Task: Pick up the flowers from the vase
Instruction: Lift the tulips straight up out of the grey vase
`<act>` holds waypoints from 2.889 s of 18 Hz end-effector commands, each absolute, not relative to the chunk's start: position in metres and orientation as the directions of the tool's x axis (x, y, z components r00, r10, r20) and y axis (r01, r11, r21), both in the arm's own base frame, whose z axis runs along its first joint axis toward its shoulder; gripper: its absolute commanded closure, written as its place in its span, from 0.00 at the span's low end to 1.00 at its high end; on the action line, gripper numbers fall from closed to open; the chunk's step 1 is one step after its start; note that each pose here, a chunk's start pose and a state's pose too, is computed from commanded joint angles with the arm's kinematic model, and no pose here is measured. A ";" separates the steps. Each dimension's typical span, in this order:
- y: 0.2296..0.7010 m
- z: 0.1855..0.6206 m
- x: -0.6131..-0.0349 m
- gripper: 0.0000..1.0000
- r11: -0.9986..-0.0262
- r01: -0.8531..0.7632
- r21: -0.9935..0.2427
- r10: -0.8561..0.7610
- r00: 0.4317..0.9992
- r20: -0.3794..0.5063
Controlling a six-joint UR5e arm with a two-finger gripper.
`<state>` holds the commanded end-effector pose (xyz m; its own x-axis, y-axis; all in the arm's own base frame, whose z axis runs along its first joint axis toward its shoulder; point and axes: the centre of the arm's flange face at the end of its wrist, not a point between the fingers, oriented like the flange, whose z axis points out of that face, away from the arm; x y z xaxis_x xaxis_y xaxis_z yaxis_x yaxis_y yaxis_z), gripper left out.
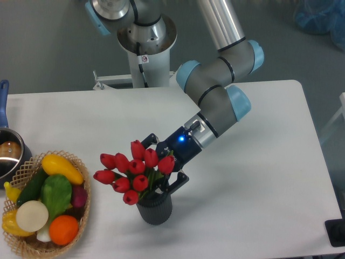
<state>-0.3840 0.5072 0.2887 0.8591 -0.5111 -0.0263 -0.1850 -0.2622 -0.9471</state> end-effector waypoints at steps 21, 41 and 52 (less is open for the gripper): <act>0.490 0.307 -0.404 0.61 -0.200 -0.145 -0.969 -0.473 0.880 -0.034; 0.478 0.402 -0.382 0.61 -0.182 -0.040 -0.982 -0.436 0.899 0.044; 0.464 0.437 -0.377 0.61 -0.159 -0.057 -0.986 -0.418 0.908 0.015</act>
<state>-0.3769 0.4637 0.4375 0.9083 -0.4181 0.0149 -0.0569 -0.1587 -0.9857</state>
